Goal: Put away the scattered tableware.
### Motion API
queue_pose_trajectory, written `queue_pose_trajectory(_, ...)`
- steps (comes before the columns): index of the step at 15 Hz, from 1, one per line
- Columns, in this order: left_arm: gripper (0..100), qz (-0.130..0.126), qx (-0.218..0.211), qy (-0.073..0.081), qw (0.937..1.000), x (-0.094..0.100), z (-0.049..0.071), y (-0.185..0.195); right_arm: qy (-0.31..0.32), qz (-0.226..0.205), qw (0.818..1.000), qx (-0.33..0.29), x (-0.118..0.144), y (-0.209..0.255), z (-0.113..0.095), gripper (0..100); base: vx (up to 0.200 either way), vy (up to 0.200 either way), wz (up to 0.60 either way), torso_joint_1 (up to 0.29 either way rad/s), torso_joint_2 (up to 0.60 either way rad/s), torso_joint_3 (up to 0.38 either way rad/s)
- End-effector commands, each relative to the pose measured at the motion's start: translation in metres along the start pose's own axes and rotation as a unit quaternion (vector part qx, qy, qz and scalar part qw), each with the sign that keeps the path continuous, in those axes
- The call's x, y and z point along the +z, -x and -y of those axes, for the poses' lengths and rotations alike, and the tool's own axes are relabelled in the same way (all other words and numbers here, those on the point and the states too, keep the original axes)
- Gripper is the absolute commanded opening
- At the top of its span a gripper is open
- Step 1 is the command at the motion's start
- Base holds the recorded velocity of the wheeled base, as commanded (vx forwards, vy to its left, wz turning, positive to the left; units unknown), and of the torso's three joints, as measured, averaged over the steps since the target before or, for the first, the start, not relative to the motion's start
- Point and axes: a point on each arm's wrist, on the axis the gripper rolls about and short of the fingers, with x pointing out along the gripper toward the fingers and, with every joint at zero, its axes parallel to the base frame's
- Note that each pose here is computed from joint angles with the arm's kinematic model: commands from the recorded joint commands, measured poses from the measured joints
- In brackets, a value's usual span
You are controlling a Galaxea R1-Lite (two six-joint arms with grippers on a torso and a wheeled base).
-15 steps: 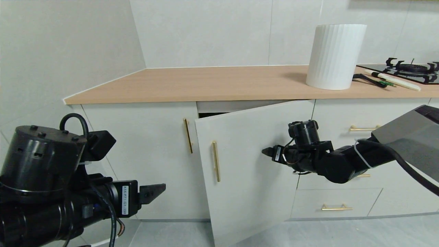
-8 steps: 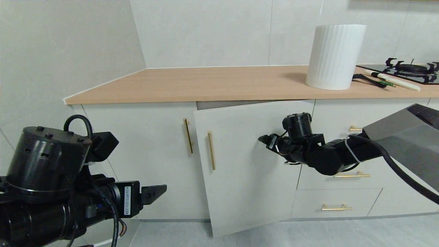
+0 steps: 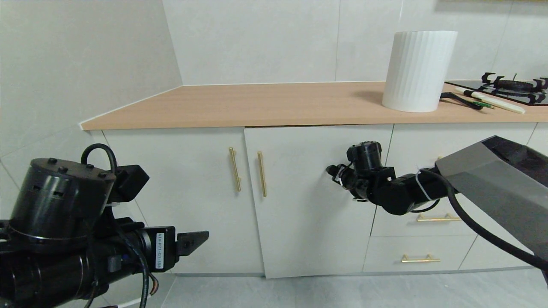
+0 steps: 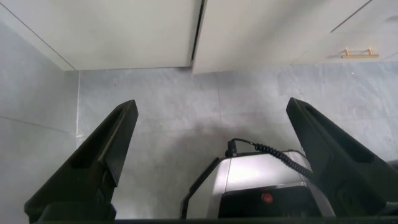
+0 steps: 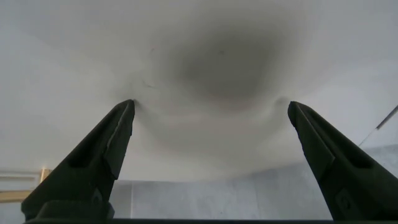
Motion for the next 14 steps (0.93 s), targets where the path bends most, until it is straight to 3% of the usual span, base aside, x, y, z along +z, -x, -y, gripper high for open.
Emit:
queue_pose_trajectory(1,100,-0.001,0.0,0.0,1.0,0.0,0.0,0.0,-0.002,0.007,1.0,-0.005,0.001,-0.005,0.001,100,0.0,0.0,0.0,0.0,0.0,0.0)
queue_pose_trajectory(10,100,-0.001,0.0,0.0,1.0,0.0,0.0,0.0,-0.003,0.011,1.0,-0.011,0.002,-0.006,0.003,100,0.0,0.0,0.0,0.0,0.0,0.0)
queue_pose_trajectory(14,100,-0.001,0.0,0.0,1.0,0.0,0.0,0.0,-0.001,-0.004,1.0,0.005,0.009,0.018,0.0,100,0.0,0.0,0.0,0.0,0.0,0.0)
